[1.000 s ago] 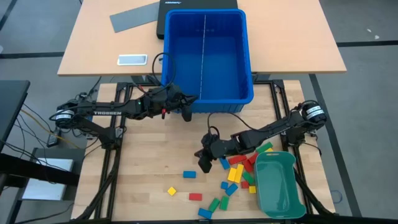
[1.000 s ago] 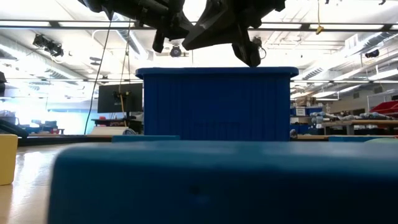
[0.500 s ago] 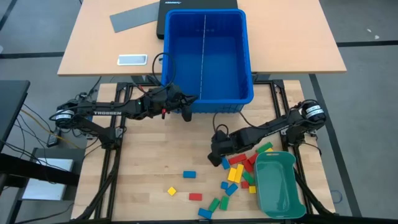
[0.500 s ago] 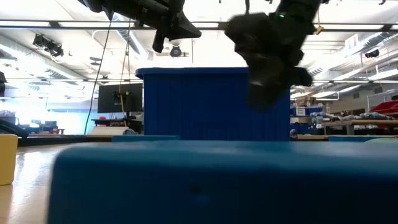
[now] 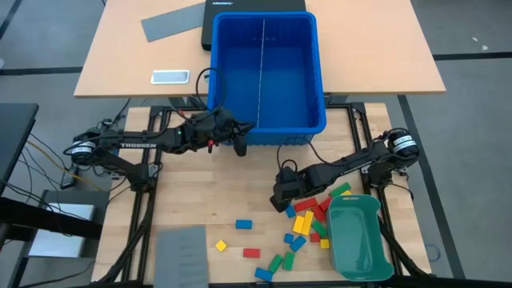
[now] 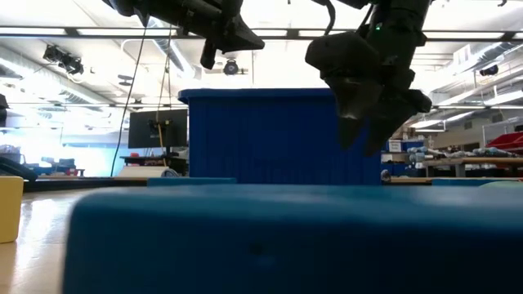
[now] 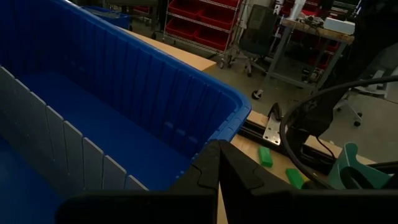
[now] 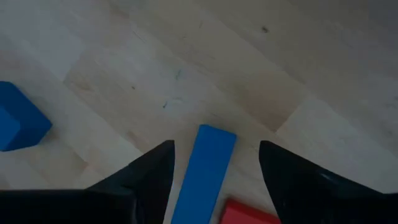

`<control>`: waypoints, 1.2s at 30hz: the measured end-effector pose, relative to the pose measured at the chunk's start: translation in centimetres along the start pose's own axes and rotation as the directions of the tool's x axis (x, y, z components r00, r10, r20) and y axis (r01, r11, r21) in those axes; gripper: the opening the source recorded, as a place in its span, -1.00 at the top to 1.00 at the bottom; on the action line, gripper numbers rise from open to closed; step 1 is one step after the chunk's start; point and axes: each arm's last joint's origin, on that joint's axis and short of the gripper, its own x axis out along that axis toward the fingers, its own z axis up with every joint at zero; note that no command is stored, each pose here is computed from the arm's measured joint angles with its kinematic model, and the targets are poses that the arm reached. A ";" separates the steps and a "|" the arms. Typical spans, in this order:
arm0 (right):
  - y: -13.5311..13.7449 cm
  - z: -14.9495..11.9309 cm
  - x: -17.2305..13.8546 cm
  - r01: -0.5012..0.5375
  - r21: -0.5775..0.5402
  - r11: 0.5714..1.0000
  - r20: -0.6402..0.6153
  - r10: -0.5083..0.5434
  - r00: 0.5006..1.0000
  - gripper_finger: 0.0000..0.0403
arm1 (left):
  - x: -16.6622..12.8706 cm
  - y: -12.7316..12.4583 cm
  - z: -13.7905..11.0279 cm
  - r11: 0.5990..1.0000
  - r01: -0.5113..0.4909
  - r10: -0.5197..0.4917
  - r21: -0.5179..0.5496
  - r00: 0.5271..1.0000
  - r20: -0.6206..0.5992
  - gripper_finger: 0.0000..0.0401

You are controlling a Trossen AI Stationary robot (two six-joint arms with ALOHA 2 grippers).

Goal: Sort Items/Unsort Items

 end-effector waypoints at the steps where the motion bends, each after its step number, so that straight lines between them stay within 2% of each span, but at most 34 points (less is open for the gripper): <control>1: 0.0 0.0 0.0 0.000 0.000 1.000 0.000 0.000 1.000 -0.15 | 0.0 0.0 0.0 1.000 0.000 0.000 0.000 1.000 0.000 0.94; 17: 0.1 -0.1 0.0 -0.035 -0.031 0.999 -0.053 0.033 0.998 -0.08 | 0.0 0.0 0.0 1.000 0.000 0.000 -0.001 1.000 0.001 0.94; 27: 0.5 -0.2 0.0 -0.105 -0.059 0.993 -0.114 0.098 0.989 -0.06 | -0.1 -0.3 1.3 0.999 0.038 -0.034 -0.029 0.991 0.133 0.94; 31: -0.1 -0.4 0.6 -0.065 -0.043 0.997 -0.096 0.061 0.993 -0.04 | -0.2 -0.4 1.8 0.998 0.045 -0.037 -0.041 0.982 0.186 0.94; 36: -0.8 -0.7 1.3 -0.040 -0.044 0.998 -0.105 0.035 0.994 -0.05 | -0.2 -0.5 1.8 0.993 0.071 -0.053 -0.096 0.982 0.180 0.94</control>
